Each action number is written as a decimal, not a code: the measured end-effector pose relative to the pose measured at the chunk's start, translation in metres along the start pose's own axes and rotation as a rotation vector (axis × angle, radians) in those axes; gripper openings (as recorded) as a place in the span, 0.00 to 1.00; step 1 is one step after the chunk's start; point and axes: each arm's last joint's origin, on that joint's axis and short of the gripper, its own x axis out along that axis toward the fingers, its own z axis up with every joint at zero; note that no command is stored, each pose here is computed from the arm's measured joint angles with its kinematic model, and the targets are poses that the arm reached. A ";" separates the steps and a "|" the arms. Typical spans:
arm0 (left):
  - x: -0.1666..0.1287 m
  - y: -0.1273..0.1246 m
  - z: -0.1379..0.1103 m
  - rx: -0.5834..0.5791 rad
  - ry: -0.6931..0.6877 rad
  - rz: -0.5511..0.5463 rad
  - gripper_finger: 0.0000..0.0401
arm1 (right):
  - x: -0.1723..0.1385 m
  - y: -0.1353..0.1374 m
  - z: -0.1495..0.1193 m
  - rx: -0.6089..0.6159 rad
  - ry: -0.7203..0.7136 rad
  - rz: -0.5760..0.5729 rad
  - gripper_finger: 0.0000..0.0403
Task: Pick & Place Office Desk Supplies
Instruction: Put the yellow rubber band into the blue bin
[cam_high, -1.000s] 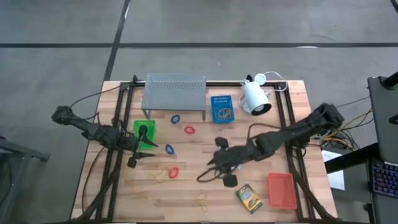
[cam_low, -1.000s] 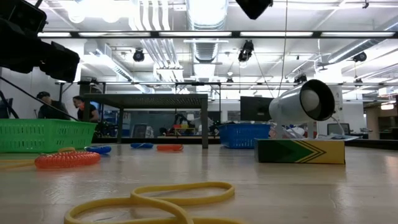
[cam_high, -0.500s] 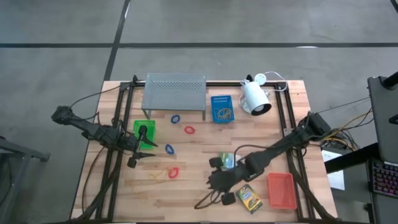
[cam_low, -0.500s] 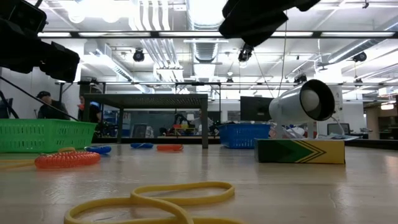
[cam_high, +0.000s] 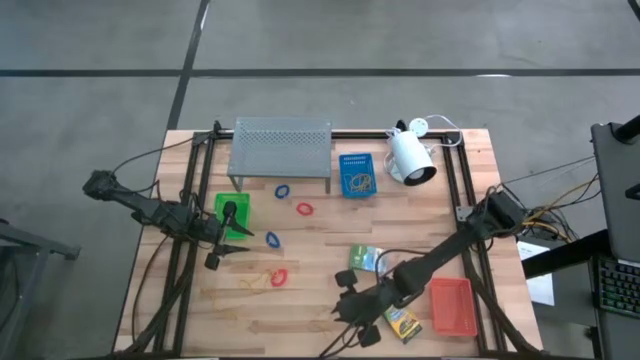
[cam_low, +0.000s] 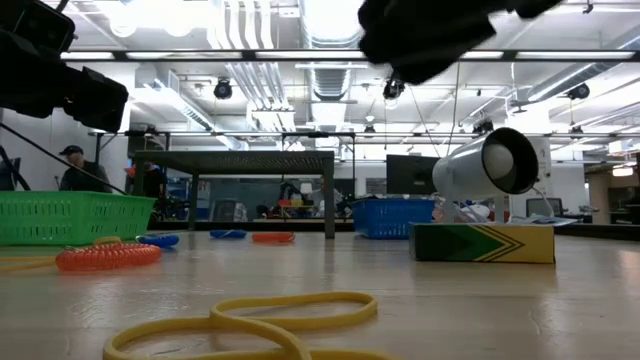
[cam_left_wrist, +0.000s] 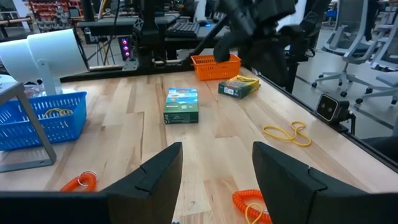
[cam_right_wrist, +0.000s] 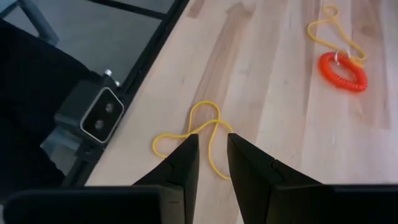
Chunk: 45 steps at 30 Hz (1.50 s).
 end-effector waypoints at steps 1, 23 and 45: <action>0.000 0.000 0.000 0.000 0.000 -0.001 0.50 | 0.003 0.000 -0.002 0.000 0.004 -0.004 0.20; 0.000 0.000 0.000 0.000 0.000 0.000 0.50 | 0.056 0.001 -0.037 -0.018 0.064 -0.014 0.20; 0.000 0.000 0.000 0.000 0.000 0.000 0.50 | 0.071 0.001 -0.050 -0.020 0.086 -0.021 0.20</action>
